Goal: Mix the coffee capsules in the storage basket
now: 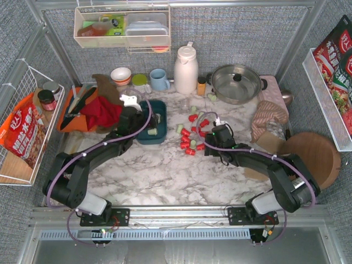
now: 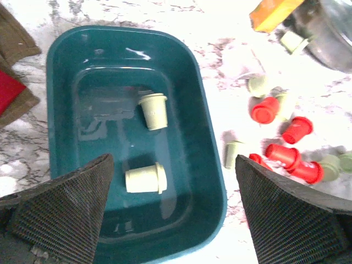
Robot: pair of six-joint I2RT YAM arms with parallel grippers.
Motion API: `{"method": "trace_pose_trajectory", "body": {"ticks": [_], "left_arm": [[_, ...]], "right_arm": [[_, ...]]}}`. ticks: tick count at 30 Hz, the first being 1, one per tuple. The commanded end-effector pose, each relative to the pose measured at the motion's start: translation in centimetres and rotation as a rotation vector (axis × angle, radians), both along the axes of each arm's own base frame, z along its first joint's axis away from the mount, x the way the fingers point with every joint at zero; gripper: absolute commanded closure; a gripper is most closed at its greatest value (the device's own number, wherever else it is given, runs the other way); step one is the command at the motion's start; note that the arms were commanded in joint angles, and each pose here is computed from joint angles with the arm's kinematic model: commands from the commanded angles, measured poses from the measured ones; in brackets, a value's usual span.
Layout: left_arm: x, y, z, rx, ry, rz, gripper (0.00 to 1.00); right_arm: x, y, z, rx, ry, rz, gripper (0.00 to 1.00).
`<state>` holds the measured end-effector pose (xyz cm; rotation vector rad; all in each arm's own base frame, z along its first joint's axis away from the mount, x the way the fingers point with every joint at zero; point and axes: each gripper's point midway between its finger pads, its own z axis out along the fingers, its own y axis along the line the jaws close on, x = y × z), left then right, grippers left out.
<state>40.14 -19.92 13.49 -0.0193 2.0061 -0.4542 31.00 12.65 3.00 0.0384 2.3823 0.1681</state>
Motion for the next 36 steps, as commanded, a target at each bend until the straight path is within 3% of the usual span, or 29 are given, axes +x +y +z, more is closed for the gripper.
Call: {"method": "trace_pose_trajectory", "body": {"ticks": [1,9,12,16,24,31,36], "left_arm": [[-0.2,-1.5,2.9,-0.11,-0.103,-0.063,0.01],[-2.3,-5.6,1.9,-0.157,0.006,-0.268,0.13],[-3.3,-7.3,1.7,-0.169,0.029,-0.333,0.18],[-5.0,-10.0,1.6,-0.143,0.048,-0.442,0.22],[-12.7,-17.7,-0.5,-0.114,0.14,-0.801,0.35],[-15.9,-19.8,1.0,-0.232,0.119,-0.951,0.4],[-17.6,-21.3,3.2,-0.306,0.049,-1.013,0.41]], "right_arm": [[0.9,1.0,0.4,0.013,-0.023,0.049,0.35],[0.3,0.7,0.3,-0.019,-0.021,0.096,0.59],[0.0,1.0,1.3,-0.018,-0.047,0.137,0.64],[-0.9,3.3,4.3,-0.046,-0.208,0.356,0.64],[-5.6,7.3,9.9,-0.194,-0.761,0.831,0.64],[-7.6,6.2,12.6,-0.309,-0.96,0.908,0.64],[-8.4,5.8,13.1,-0.342,-1.005,0.94,0.64]]}}
